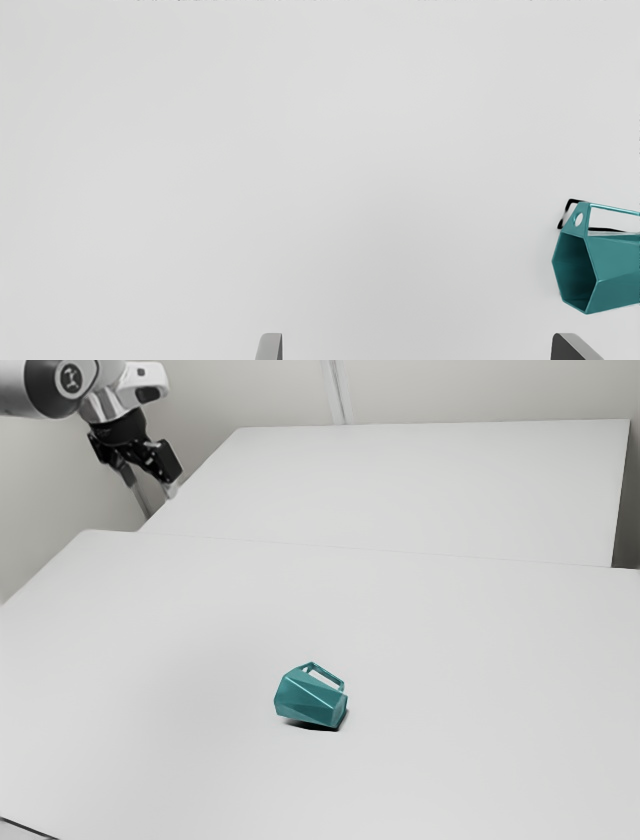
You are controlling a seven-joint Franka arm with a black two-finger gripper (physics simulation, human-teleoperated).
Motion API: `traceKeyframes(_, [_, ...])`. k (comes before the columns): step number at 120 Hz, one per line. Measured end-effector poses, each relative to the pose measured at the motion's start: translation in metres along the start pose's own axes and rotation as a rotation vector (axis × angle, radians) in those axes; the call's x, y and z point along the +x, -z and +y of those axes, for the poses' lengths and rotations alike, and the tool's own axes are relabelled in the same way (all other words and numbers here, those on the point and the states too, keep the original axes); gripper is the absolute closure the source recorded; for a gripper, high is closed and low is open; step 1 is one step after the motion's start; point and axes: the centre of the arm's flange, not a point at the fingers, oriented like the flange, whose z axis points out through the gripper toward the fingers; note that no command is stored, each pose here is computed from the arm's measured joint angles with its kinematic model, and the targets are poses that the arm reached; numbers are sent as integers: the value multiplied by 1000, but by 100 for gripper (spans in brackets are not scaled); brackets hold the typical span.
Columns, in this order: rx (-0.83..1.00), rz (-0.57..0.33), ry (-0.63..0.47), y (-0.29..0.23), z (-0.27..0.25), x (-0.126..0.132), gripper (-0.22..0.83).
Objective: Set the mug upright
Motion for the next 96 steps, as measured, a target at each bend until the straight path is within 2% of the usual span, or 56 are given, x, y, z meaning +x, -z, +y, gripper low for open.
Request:
traceKeyframes(49, [-16,-5,5,0,-4,-21,2])
traceKeyframes(96, [-148,-37,50,-62,6,-76,2])
